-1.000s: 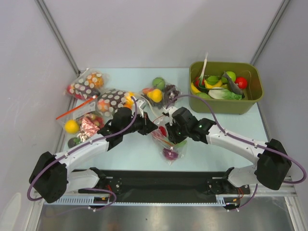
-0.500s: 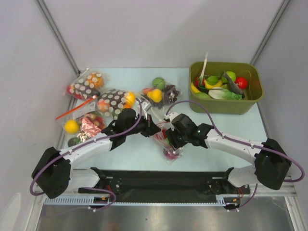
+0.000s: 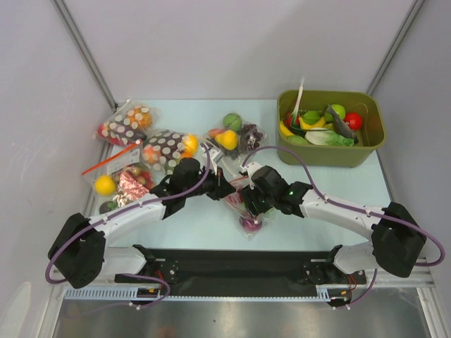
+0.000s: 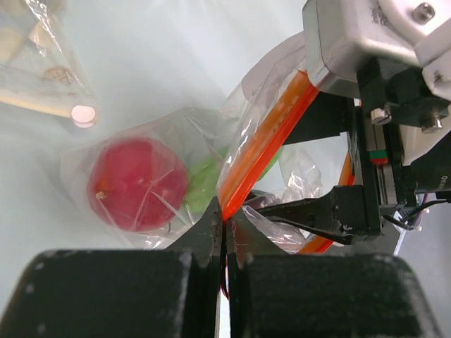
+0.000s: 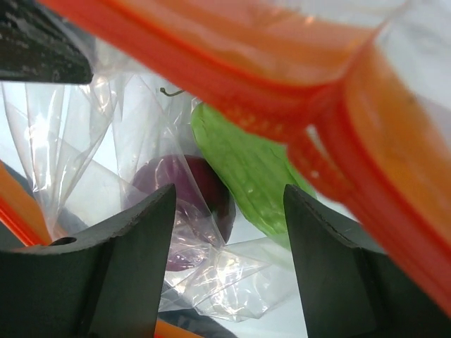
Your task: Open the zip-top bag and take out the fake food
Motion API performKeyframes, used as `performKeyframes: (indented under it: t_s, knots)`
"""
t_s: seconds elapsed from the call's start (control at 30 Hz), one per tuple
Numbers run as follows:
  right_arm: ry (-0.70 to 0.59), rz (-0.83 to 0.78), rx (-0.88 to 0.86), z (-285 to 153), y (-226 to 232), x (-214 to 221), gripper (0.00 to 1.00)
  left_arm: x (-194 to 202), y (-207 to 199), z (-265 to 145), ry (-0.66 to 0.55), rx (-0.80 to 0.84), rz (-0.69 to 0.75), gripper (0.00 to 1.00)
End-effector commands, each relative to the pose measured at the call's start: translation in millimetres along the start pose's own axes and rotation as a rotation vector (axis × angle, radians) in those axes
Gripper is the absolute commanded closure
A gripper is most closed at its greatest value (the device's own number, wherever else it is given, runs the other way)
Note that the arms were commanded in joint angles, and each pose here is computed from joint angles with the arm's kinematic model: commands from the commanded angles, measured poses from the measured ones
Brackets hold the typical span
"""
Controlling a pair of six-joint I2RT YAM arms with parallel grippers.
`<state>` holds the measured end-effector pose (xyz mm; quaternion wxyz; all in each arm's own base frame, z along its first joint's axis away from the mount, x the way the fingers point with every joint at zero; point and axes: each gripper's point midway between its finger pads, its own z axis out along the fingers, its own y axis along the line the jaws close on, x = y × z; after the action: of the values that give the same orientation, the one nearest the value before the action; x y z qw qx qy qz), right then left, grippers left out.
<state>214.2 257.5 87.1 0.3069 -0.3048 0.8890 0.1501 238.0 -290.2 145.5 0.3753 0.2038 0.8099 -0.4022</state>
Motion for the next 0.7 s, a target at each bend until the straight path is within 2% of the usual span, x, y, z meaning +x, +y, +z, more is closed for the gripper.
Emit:
performKeyframes:
  t_s: [0.0,0.1,0.37,0.67]
  knots:
    - [-0.071,-0.001,0.073,0.2,-19.0,-19.8,0.32,-18.0,-3.3,1.2,-0.028,0.006,0.054,1.00]
    - [-0.063,0.008,0.060,7.2,-24.2,-21.2,0.31,-20.0,-4.2,0.7,-0.029,0.008,0.063,1.00]
    - [0.069,0.012,0.054,29.7,-30.0,16.4,0.32,-24.7,-0.3,2.1,-0.025,-0.014,0.095,1.00]
    - [0.202,-0.027,-0.070,30.7,6.7,44.0,0.31,-33.1,15.8,10.0,-0.029,-0.083,0.091,1.00]
